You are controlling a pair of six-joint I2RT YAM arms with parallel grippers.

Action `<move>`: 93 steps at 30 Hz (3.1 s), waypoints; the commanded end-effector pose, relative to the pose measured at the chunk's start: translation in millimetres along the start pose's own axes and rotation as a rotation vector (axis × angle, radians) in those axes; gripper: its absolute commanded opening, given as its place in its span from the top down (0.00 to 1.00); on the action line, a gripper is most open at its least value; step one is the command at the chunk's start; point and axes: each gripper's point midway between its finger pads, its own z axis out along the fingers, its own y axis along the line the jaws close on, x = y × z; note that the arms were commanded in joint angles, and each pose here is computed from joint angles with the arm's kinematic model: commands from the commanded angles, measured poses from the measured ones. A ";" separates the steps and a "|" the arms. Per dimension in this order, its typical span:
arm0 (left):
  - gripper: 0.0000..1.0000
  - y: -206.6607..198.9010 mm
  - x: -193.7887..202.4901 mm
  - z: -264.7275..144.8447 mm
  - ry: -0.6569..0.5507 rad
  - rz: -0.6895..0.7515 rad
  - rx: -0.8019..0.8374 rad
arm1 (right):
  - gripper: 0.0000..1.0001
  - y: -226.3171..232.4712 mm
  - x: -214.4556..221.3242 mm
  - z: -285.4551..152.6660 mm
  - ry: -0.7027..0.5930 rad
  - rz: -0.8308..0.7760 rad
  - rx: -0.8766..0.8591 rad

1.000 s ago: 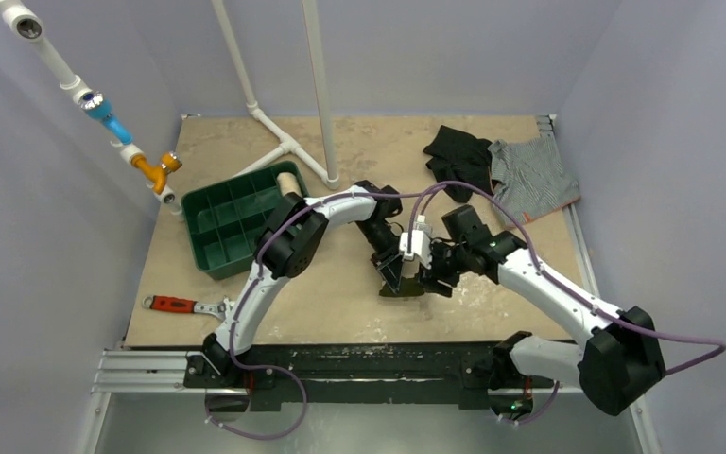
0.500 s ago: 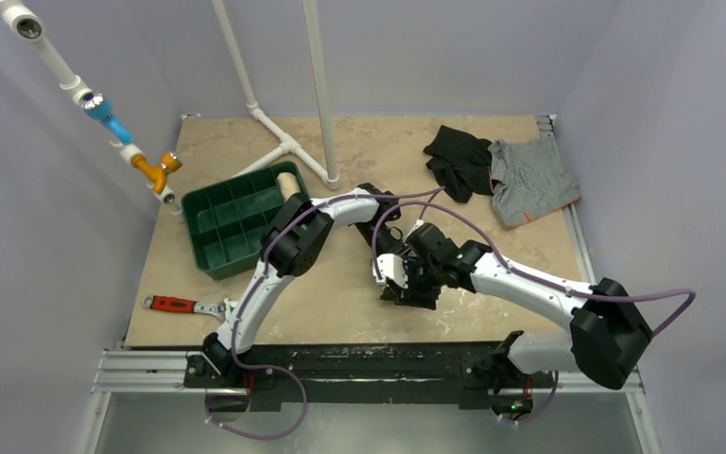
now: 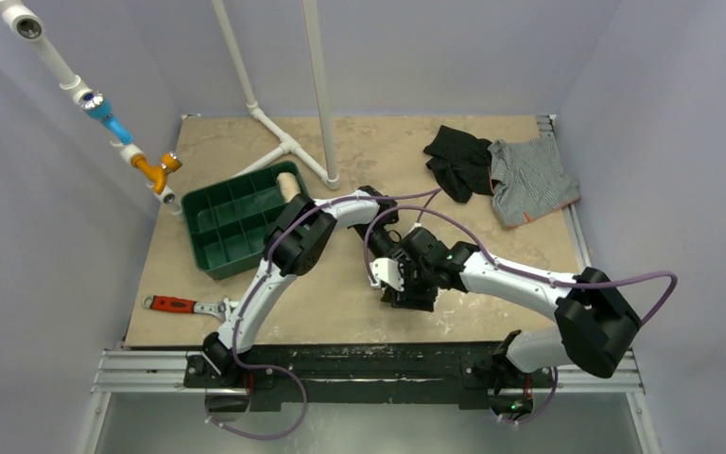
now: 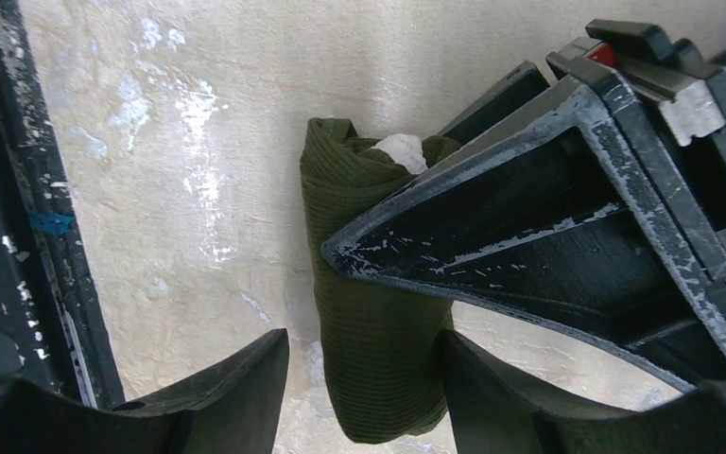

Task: Roll the underwear
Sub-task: Pick up the underwear from the center of the board.

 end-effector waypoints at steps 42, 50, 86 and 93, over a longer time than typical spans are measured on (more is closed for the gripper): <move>0.95 7.2 6.7 0.3 -0.008 -0.124 0.142 | 0.97 14.0 4.6 31.0 0.084 0.010 -0.160; 0.71 2.1 4.8 -9.3 -0.011 -0.088 0.102 | 1.00 30.5 -7.2 10.5 0.033 0.075 -0.287; 0.38 -55.6 41.6 -177.6 -0.275 0.284 -0.745 | 1.00 -33.3 -2.9 -61.6 -0.174 0.311 -0.035; 0.39 -18.2 73.9 -257.0 -0.296 0.222 -1.241 | 1.00 -47.9 -4.6 -63.9 -0.193 0.374 0.023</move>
